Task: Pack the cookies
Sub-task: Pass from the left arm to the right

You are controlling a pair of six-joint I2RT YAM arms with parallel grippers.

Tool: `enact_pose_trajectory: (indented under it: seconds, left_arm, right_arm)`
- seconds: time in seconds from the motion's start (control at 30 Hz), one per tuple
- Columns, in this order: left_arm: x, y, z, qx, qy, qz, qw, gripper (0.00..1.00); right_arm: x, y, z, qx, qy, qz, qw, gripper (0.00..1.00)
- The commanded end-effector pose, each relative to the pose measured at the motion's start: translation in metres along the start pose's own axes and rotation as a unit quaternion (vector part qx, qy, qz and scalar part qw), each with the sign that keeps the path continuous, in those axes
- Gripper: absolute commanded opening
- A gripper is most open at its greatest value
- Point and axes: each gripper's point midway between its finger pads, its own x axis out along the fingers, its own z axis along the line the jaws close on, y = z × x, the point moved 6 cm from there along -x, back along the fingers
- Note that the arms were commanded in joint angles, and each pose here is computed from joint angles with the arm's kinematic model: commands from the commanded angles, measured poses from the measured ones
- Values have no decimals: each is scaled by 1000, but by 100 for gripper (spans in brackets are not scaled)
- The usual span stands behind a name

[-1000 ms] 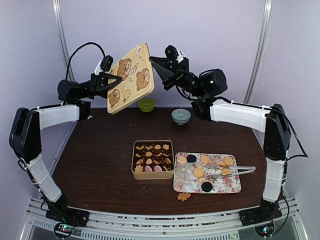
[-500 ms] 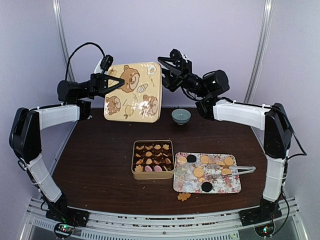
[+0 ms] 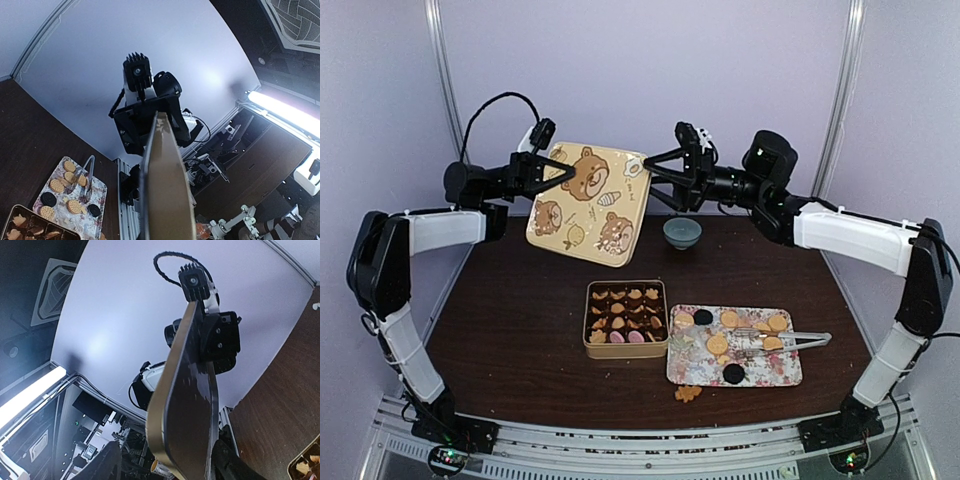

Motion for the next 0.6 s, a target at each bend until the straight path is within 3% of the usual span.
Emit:
enact_pose_trajectory:
  seconds: [0.0,0.1,0.17,0.27,0.33,0.43,0.53,0.57]
  left_arm:
    - [2,-9,-5,37,8,-6,999,0]
    - [3,-13,-4,38,8,-5,999,0]
    - [3,-14,-2,34,6,-4,999,0]
    - [3,-15,-1,33,4,-3,999,0]
    - [3,-15,1,30,3,0,1000,6]
    - [3,-14,3,25,2,0,1000,28]
    - [2,-16,7,20,-6,-2,1000,94]
    - [0,-18,13,13,-17,-6,1000,97]
  right_arm:
    - [-2,18,-15,-46,51,18,997,58]
    - [8,26,-18,-68,96,46,992,55]
    - [15,29,-17,-68,101,55,991,48]
    - [22,27,-17,-60,91,49,993,28]
    - [23,25,-16,-54,76,39,995,17]
    - [22,20,-11,-50,56,22,997,3]
    - [17,13,-6,-38,36,3,999,0]
    - [14,10,-3,-33,24,-6,999,0]
